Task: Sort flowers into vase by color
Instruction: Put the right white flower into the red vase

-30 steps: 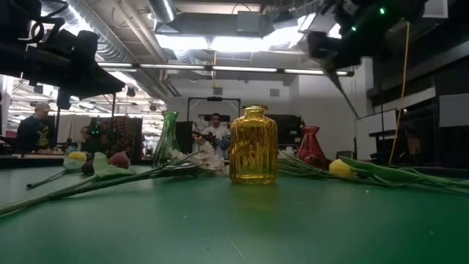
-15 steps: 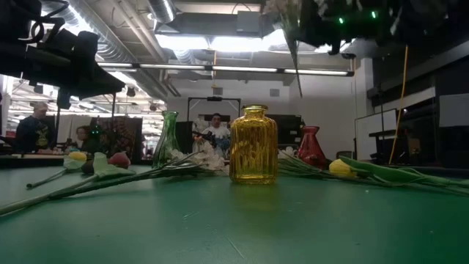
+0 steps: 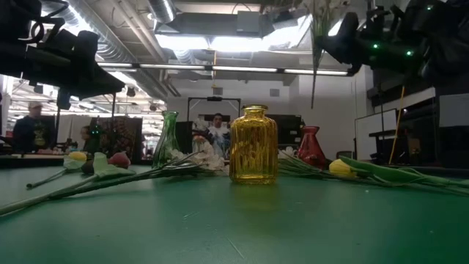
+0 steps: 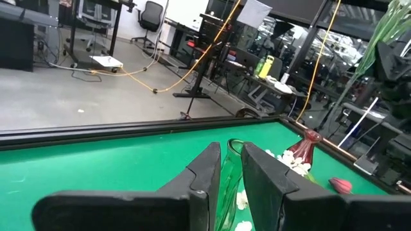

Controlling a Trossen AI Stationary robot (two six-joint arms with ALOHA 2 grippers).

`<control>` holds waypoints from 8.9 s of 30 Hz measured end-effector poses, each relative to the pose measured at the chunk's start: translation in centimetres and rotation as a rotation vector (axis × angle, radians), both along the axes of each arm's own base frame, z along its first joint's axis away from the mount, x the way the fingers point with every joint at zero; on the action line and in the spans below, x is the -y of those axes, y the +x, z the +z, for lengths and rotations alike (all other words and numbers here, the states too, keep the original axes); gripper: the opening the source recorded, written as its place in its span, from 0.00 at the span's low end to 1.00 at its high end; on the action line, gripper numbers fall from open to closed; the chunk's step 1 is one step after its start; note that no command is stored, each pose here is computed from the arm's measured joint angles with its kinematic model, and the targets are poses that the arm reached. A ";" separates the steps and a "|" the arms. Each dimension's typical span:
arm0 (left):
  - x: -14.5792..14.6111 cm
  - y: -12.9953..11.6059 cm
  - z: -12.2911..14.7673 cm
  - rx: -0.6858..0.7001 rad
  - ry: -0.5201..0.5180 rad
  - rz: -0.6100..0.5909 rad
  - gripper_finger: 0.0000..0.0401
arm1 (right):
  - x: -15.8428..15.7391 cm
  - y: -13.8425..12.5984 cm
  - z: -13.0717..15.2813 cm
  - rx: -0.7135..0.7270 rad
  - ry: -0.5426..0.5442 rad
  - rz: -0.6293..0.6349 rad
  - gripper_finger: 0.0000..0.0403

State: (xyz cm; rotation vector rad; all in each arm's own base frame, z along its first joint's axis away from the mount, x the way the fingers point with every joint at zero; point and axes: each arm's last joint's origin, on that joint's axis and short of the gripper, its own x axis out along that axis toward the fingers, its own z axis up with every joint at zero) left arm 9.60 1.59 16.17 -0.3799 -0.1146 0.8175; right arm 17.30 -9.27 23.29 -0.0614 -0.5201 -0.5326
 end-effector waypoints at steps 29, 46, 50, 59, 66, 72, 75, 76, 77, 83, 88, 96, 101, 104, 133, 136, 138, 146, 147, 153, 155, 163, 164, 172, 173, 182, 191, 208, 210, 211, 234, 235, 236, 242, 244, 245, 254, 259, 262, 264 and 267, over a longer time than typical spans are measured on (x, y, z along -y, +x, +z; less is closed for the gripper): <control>-0.1 -0.1 0.0 -0.008 0.006 0.042 0.15 | 0.6 1.3 -1.8 -0.073 0.009 -0.001 0.04; -0.1 -0.1 0.0 -0.008 0.006 0.042 0.15 | 1.0 2.0 -3.3 -0.118 0.043 0.005 0.04; -0.1 -0.1 0.0 -0.008 0.006 0.042 0.15 | 1.1 2.2 -3.8 -0.125 0.056 -0.008 0.04; -0.1 -0.1 0.0 -0.008 0.007 0.042 0.15 | 1.3 2.6 -4.7 -0.163 0.081 -0.020 0.04; -0.1 -0.1 0.0 -0.008 0.006 0.042 0.15 | 1.5 2.8 -5.6 -0.192 0.113 -0.014 0.04; -0.1 -0.1 0.0 -0.008 0.007 0.042 0.15 | 1.5 2.9 -5.9 -0.209 0.121 -0.015 0.05; -0.1 -0.1 0.0 -0.015 0.012 0.042 0.15 | 1.6 3.0 -6.0 -0.224 0.126 -0.015 0.05; -0.1 -0.1 0.0 -0.015 0.012 0.042 0.15 | 1.6 3.0 -6.1 -0.231 0.127 -0.016 0.05; -0.1 -0.1 0.0 -0.015 0.012 0.042 0.15 | 1.6 3.0 -6.1 -0.238 0.129 -0.016 0.05; -0.1 -0.1 0.0 -0.014 0.011 0.041 0.15 | 1.4 2.7 -6.8 -0.280 0.145 -0.019 0.05; -0.1 -0.1 0.0 -0.011 0.009 0.042 0.15 | 1.2 2.2 -7.3 -0.300 0.161 -0.036 0.05; -0.1 -0.1 0.0 -0.005 0.003 0.042 0.15 | 1.2 2.2 -7.4 -0.308 0.152 -0.049 0.05; -0.1 -0.1 0.0 -0.005 0.003 0.042 0.15 | 1.2 2.1 -7.4 -0.308 0.152 -0.051 0.05; -0.1 -0.1 0.0 -0.005 0.004 0.042 0.15 | 1.2 2.1 -7.4 -0.307 0.153 -0.051 0.07; -0.1 -0.1 0.0 -0.003 0.001 0.042 0.15 | 1.4 2.0 -7.4 -0.296 0.175 -0.107 0.47; -0.1 -0.1 0.0 -0.003 0.001 0.042 0.15 | 1.3 2.1 -7.4 -0.286 0.189 -0.081 0.48; -0.1 -0.1 0.0 -0.003 0.001 0.042 0.15 | 1.3 2.1 -7.4 -0.291 0.193 -0.078 0.49; -0.1 -0.1 0.0 -0.003 0.001 0.041 0.15 | 0.3 0.1 -8.5 -0.281 0.296 -0.048 0.48; -0.1 -0.1 0.0 -0.003 0.002 0.042 0.15 | 0.0 -0.3 -8.6 -0.274 0.311 -0.044 0.48; -0.1 -0.1 0.0 -0.005 0.003 0.041 0.15 | -1.3 -2.0 -8.3 -0.181 0.404 0.125 0.48; -0.1 -0.1 0.0 -0.005 0.003 0.041 0.15 | -2.0 -1.5 -8.2 -0.188 0.438 0.253 0.48; -0.1 -0.1 0.0 -0.001 0.000 0.041 0.15 | -5.3 4.7 -7.3 -0.538 0.584 0.408 0.48; -0.1 -0.1 0.0 0.000 -0.001 0.041 0.15 | -5.5 5.6 -7.0 -0.606 0.611 0.376 0.48; -0.1 -0.1 0.0 0.001 -0.002 0.042 0.15 | -6.6 8.4 -2.6 -1.051 0.778 0.099 0.48; -0.1 -0.1 0.0 0.001 -0.002 0.041 0.15 | -6.8 8.5 -2.2 -1.065 0.783 0.101 0.48; -0.1 -0.1 0.0 0.001 -0.002 0.041 0.15 | -7.4 7.0 -2.8 -1.267 0.966 0.079 0.54; -0.1 -0.1 0.0 0.014 -0.014 0.043 0.15 | -7.3 9.3 -4.6 -1.234 0.943 0.109 0.63; -0.1 0.0 -0.1 0.016 -0.021 0.040 0.15 | -7.2 11.5 -8.9 -1.286 0.984 0.102 0.63; -0.1 0.0 -0.1 0.016 -0.021 0.040 0.15 | -7.2 11.6 -9.5 -1.304 0.987 0.093 0.63; -0.1 0.0 -0.1 0.016 -0.021 0.040 0.15 | -7.2 11.7 -9.6 -1.304 0.987 0.093 0.63; -0.1 -0.1 -0.1 0.013 -0.018 0.040 0.15 | -7.2 11.9 -10.0 -1.294 1.003 0.079 0.06; -0.1 -0.1 -0.1 0.013 -0.018 0.040 0.15 | -7.2 11.9 -10.0 -1.290 1.002 0.080 0.05; -0.1 -0.1 -0.1 0.013 -0.018 0.040 0.15 | -7.2 12.0 -10.0 -1.285 1.000 0.083 0.03; -0.1 -0.1 -0.1 0.013 -0.018 0.041 0.15 | -7.1 12.8 -9.1 -1.261 0.945 0.093 0.04; -0.1 -0.1 -0.1 0.013 -0.018 0.040 0.15 | -7.0 13.4 -8.4 -1.243 0.907 0.098 0.02; -0.1 -0.1 -0.1 0.013 -0.018 0.040 0.15 | -7.0 13.7 -8.0 -1.237 0.885 0.095 0.02; -0.1 -0.1 -0.1 0.000 -0.007 0.040 0.15 | -6.5 16.8 -3.0 -1.173 0.652 0.108 0.02; -0.1 -0.1 -0.1 -0.014 0.007 0.040 0.15 | -6.3 17.6 1.5 -1.103 0.467 0.085 0.03; -0.1 -0.1 -0.1 -0.014 0.007 0.040 0.15 | -6.1 17.1 4.4 -1.039 0.383 0.044 0.02; -0.1 -0.1 -0.1 -0.017 0.009 0.039 0.15 | -6.1 16.3 6.2 -0.987 0.344 0.019 0.02; -0.1 -0.1 -0.1 -0.026 0.017 0.038 0.15 | -6.1 14.7 9.0 -0.893 0.301 -0.014 0.02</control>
